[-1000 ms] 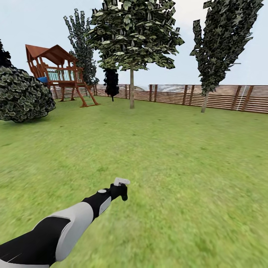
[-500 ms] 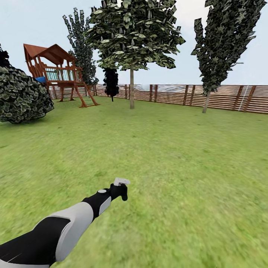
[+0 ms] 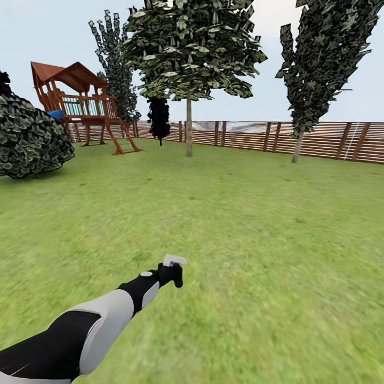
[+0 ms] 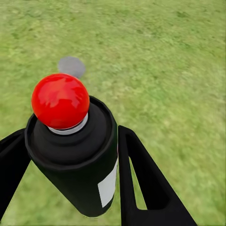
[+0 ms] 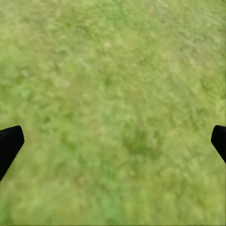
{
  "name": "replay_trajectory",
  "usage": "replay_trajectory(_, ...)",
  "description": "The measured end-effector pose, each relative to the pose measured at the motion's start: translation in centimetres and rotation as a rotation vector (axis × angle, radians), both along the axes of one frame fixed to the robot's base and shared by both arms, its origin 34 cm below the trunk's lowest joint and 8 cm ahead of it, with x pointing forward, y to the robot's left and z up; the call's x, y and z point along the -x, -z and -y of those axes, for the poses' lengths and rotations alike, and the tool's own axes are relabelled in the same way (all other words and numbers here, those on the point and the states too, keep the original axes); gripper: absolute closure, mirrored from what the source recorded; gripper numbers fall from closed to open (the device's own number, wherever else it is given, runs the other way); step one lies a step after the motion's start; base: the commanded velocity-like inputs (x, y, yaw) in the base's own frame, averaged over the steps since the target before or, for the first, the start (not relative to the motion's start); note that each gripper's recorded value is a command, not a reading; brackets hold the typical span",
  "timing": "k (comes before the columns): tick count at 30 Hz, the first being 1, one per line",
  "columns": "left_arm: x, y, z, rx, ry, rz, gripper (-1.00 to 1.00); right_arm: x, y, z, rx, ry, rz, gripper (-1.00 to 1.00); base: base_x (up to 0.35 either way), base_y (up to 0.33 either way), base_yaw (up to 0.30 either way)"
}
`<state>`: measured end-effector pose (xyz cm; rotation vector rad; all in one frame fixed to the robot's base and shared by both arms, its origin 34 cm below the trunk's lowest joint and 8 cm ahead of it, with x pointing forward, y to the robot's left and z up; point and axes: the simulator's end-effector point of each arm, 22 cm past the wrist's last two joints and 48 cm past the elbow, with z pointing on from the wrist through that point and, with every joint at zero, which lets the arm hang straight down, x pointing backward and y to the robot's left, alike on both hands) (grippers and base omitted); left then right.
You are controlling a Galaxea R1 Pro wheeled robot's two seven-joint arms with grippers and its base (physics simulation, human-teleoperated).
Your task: In the garden, pick up the pesticide atomizer on the floor and spray pesticide onto both trees until each tree trunk is fully covered.
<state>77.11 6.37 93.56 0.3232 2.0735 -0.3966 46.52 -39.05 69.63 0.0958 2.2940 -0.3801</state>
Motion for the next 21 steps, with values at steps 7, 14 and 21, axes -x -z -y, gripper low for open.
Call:
replay_trajectory(7, 0.01, 0.01, 0.0, 0.0, 0.0, 0.0, 1.0, 0.0, 0.0, 0.0, 0.0, 0.0, 0.0, -1.0, 0.35, 0.0, 0.0)
replay_trajectory(14, 0.0, 0.01, 0.0, 0.0, 0.0, 0.0, 1.0, 0.0, 0.0, 0.0, 0.0, 0.0, 0.0, -1.0, 0.35, 0.0, 0.0)
replay_trajectory(21, 0.01, 0.02, 0.0, 0.0, 0.0, 0.0, 1.0, 0.0, 0.0, 0.01, 0.0, 0.001, 0.0, -1.0, 0.35, 0.0, 0.0)
